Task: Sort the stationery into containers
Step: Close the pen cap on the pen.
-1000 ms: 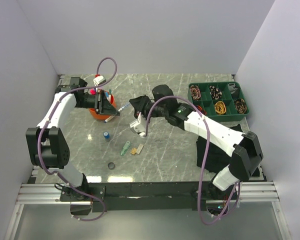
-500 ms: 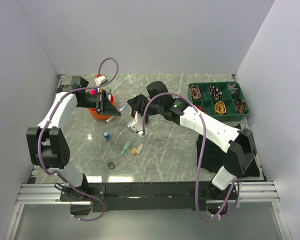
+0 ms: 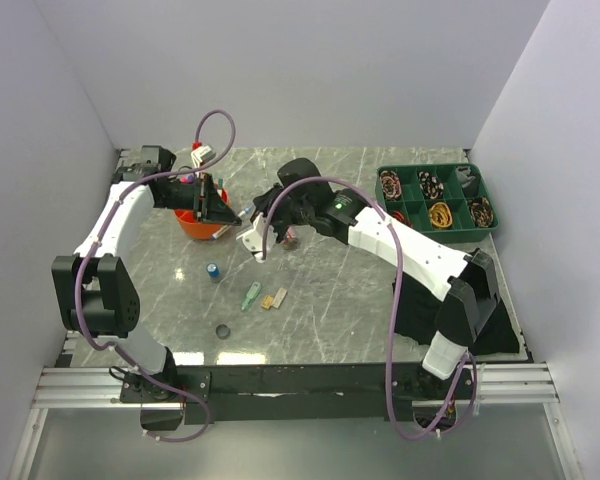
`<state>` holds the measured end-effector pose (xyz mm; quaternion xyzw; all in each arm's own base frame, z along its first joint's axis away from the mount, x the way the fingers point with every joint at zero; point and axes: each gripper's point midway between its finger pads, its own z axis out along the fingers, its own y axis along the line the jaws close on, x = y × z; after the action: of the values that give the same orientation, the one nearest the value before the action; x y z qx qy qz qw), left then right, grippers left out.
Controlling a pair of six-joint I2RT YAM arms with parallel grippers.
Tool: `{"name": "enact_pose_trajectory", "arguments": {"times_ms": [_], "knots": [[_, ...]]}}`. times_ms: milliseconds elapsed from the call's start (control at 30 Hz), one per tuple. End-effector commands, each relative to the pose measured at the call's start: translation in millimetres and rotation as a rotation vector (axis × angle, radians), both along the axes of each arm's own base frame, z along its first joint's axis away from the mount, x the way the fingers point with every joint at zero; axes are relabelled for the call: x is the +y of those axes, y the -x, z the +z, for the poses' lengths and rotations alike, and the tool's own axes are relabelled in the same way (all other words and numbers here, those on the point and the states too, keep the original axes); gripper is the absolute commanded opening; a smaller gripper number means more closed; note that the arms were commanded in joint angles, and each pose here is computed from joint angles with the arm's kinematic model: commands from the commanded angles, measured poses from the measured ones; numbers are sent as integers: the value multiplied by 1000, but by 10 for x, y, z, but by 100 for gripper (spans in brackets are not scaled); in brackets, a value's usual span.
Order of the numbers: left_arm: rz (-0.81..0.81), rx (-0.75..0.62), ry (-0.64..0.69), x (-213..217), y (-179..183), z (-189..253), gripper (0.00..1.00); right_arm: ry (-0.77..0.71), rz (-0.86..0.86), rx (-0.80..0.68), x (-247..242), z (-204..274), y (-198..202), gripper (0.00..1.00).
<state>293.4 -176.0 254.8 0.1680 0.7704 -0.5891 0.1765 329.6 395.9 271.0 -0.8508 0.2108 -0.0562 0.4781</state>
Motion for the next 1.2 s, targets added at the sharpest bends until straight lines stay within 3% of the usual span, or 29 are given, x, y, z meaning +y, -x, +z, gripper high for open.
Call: {"name": "enact_pose_trajectory", "arguments": {"times_ms": [0,100,267,500,1167], "knots": [[-30,-129,4,-137,-190,146,1,-169,159,58,485,382,508,0],[-32,-175,-32,-184,-335,154,1,-213,232,125,558,509,678,0],[-25,-234,-118,-201,-512,145,1,-157,373,389,670,704,1033,0],[-44,-226,-155,-294,-423,-4,1,-264,512,364,800,913,1242,0],[-89,-235,-160,-491,-517,-56,1,-367,536,421,938,1108,1491,0]]}}
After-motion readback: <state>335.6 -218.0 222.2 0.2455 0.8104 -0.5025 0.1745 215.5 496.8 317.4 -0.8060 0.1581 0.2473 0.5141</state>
